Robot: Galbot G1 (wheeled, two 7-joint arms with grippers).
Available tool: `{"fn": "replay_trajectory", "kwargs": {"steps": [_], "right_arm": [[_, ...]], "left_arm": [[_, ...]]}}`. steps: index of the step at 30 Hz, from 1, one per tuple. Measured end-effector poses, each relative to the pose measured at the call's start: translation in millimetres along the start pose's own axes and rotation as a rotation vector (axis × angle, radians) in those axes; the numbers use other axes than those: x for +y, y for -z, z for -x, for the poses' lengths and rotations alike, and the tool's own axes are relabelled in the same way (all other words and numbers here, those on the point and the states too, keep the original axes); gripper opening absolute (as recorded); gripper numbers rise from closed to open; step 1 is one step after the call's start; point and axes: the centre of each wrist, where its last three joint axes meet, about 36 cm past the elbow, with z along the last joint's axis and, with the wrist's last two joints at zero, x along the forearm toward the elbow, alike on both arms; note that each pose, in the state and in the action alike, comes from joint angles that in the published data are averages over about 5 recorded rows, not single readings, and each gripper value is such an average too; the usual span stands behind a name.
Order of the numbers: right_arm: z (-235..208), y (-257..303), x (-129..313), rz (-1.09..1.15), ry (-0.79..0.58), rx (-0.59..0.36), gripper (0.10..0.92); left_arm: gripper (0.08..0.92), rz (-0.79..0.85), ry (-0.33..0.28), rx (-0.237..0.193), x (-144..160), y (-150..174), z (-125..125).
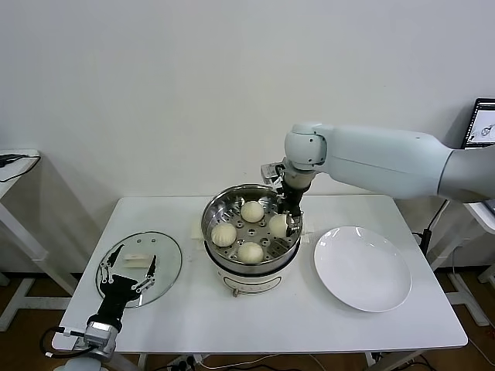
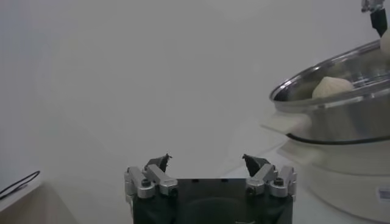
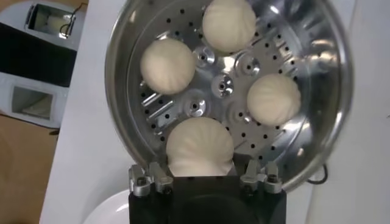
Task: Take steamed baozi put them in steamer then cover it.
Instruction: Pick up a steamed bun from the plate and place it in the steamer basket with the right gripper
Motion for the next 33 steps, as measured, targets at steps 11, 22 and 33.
{"fn": "replay_trajectory", "kwargs": {"steps": [11,22,33], "right_arm": [[21,7,-7,0.001,0.004,0.022,0.723],[23,10,-11,0.007,-0.003,0.005,0.822],[-44,-32,-5,0.065,-0.045,-0.102,0.823]], "left_arm": [[0.823,-0.005,0.0,0.002,1,-2,-1],[0.823,-0.007,0.0,0.005,0,-2,-3],[0.823,-0.004,-0.007,0.001,-2,1,-6]]}}
